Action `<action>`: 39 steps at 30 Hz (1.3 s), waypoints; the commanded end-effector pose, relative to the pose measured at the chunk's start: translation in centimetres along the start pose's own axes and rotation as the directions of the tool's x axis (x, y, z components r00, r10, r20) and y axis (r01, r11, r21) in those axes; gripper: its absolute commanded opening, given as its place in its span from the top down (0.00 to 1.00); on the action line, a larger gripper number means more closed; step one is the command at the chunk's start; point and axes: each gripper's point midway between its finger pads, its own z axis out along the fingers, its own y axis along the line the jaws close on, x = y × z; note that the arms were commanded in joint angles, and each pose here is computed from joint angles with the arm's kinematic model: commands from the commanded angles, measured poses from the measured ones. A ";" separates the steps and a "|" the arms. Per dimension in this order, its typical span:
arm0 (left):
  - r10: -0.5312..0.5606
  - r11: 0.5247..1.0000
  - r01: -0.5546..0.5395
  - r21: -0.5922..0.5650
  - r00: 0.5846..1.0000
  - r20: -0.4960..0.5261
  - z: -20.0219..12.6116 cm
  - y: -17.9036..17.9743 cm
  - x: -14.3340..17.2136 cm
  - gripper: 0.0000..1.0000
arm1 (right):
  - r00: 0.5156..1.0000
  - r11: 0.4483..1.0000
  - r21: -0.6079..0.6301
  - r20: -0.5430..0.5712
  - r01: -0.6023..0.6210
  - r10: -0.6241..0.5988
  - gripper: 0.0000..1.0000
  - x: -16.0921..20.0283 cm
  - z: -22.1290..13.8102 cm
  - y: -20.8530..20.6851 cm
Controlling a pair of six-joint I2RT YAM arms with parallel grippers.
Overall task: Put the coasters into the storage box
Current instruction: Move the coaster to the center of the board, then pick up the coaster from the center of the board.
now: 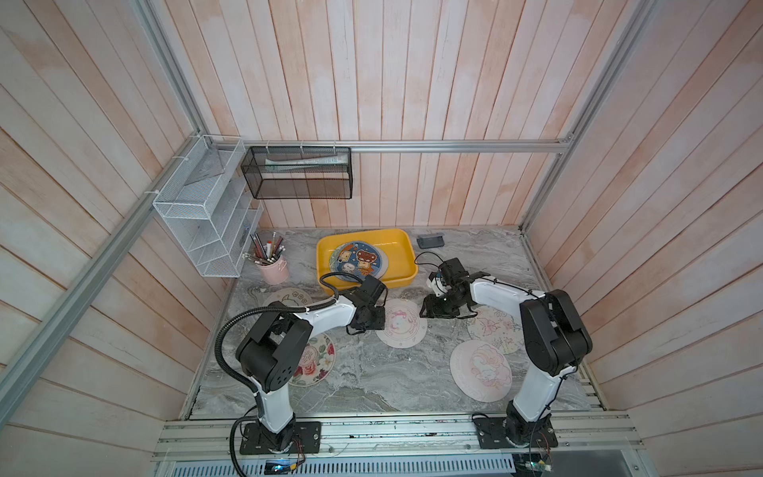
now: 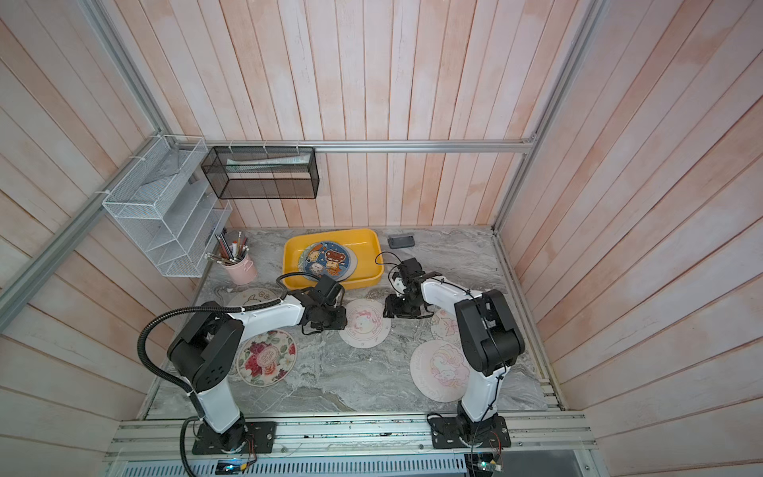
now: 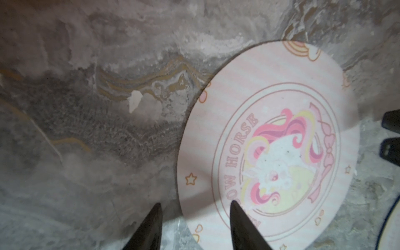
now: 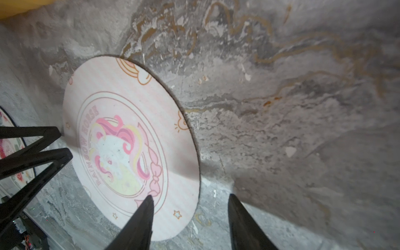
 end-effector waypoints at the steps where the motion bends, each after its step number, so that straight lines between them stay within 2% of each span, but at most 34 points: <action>1: -0.007 1.000 0.007 0.015 1.000 -0.026 0.5 -0.6 0.1 0.51 | 0.999 1.000 -0.007 -0.035 -0.003 0.003 0.45 1.0 0.7 0.1; 25: -0.002 0.999 0.004 0.047 0.999 -0.047 0.8 -1.5 0.5 0.57 | 0.998 0.999 -0.035 -0.069 0.002 -0.004 0.57 1.7 2.3 1.3; 32: -0.002 0.999 0.004 0.044 0.999 -0.048 0.8 -1.4 0.6 0.57 | 0.998 0.999 -0.036 -0.060 0.001 -0.003 0.72 1.5 2.1 1.4; 39: -0.004 0.999 0.006 0.050 0.999 -0.041 0.6 -1.5 0.5 0.55 | 0.999 0.999 -0.045 -0.045 0.003 -0.005 0.97 0.9 1.7 1.8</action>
